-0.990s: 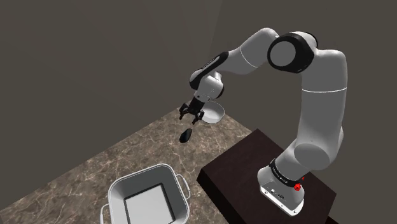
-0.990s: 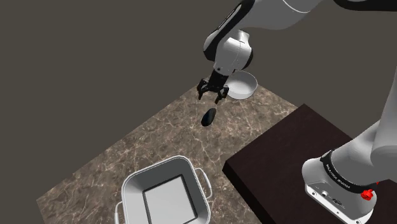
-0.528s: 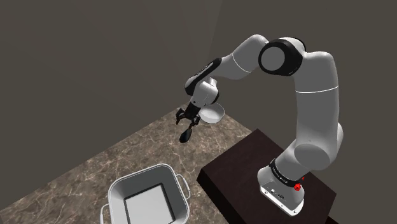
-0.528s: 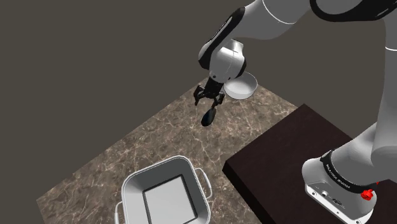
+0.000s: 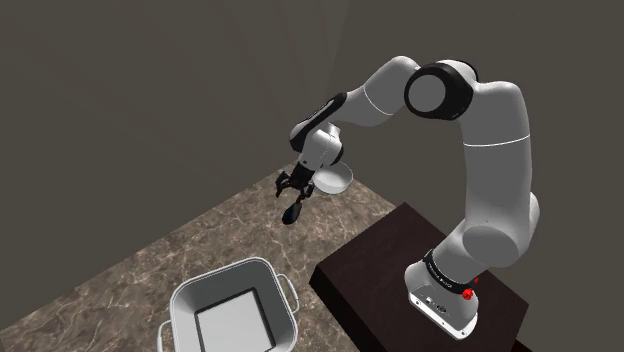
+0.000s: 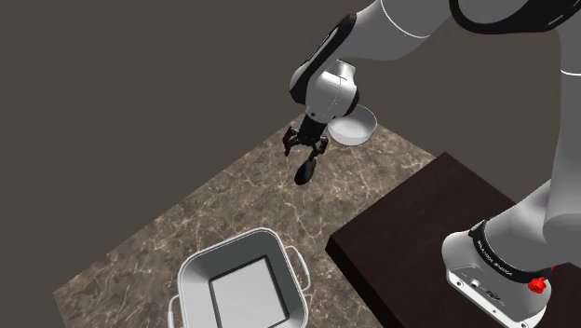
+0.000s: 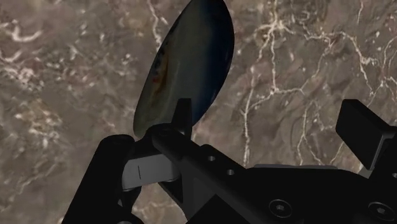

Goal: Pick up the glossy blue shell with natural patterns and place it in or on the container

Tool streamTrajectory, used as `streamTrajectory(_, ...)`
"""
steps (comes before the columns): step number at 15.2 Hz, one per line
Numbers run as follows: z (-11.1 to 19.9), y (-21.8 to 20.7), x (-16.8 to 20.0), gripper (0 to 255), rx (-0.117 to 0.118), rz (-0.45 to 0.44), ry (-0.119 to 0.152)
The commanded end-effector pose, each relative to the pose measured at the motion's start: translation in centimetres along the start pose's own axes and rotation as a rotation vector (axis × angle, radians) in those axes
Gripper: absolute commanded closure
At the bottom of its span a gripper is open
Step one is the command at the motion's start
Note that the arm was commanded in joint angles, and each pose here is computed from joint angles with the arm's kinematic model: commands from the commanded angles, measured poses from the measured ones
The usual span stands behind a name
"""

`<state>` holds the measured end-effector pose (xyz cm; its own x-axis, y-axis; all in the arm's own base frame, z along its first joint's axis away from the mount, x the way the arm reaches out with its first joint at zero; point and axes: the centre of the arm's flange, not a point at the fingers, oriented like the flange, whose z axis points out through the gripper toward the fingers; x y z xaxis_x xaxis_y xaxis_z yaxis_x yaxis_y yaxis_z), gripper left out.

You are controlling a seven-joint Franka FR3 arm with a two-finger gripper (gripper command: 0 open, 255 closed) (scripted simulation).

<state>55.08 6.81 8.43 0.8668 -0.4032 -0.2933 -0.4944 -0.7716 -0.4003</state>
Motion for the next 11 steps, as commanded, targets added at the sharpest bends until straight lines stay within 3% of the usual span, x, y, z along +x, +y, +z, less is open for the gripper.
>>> streamTrajectory(1, 0.0, 0.0, 0.0, 255, 0.0, 0.0, 0.0)
streamTrajectory(10, -0.01, 0.05, -0.02, 255, 0.0, 0.0, 0.001)
streamTrajectory(11, -0.01, 0.05, -0.02, 0, 0.0, 0.0, 0.001)
